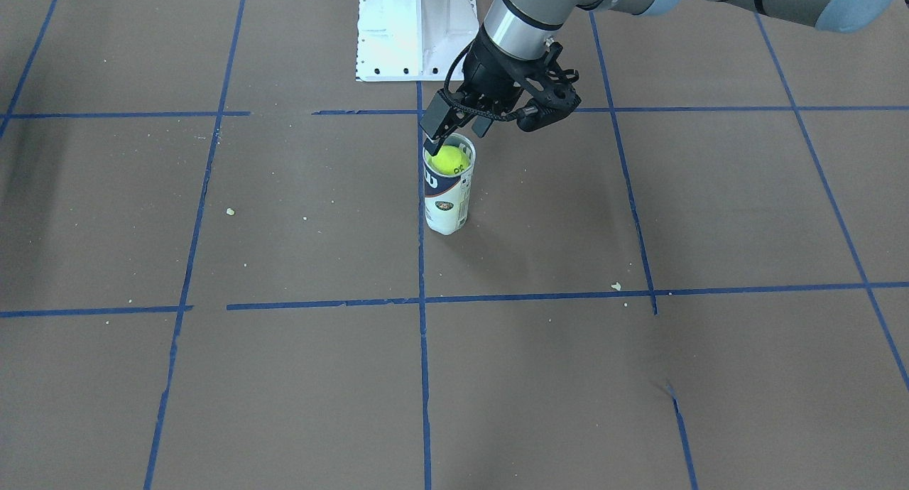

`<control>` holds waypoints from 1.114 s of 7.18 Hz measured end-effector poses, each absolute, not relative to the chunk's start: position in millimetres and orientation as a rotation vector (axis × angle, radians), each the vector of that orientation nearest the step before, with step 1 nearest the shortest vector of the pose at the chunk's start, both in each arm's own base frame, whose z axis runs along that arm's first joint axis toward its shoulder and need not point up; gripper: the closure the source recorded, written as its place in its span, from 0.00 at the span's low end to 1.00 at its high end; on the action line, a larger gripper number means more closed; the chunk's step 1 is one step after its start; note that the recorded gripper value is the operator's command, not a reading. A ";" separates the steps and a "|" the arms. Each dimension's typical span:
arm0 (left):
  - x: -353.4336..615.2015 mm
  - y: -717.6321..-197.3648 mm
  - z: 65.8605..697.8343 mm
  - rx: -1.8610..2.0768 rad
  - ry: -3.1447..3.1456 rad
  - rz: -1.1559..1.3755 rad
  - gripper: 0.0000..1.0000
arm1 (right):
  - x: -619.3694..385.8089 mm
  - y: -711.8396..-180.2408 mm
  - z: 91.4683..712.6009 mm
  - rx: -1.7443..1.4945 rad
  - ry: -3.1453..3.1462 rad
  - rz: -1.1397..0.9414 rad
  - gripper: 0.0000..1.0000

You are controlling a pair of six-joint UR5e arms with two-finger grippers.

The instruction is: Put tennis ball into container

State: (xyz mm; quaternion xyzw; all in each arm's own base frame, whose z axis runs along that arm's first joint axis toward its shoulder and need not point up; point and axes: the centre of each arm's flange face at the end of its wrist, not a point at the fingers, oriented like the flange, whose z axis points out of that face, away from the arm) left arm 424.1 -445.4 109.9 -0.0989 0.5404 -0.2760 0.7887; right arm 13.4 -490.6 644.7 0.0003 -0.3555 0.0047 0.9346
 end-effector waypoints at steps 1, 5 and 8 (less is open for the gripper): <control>410.6 -451.8 125.5 -0.171 1.151 -0.565 0.01 | 13.4 -490.6 644.6 0.001 -0.727 0.010 0.00; 252.5 -511.3 282.9 0.134 0.976 -0.213 0.01 | 13.1 -490.6 644.6 0.000 -0.727 0.009 0.00; 55.6 -530.2 493.1 0.204 0.791 0.067 0.01 | 13.4 -490.4 644.9 0.000 -0.727 0.010 0.00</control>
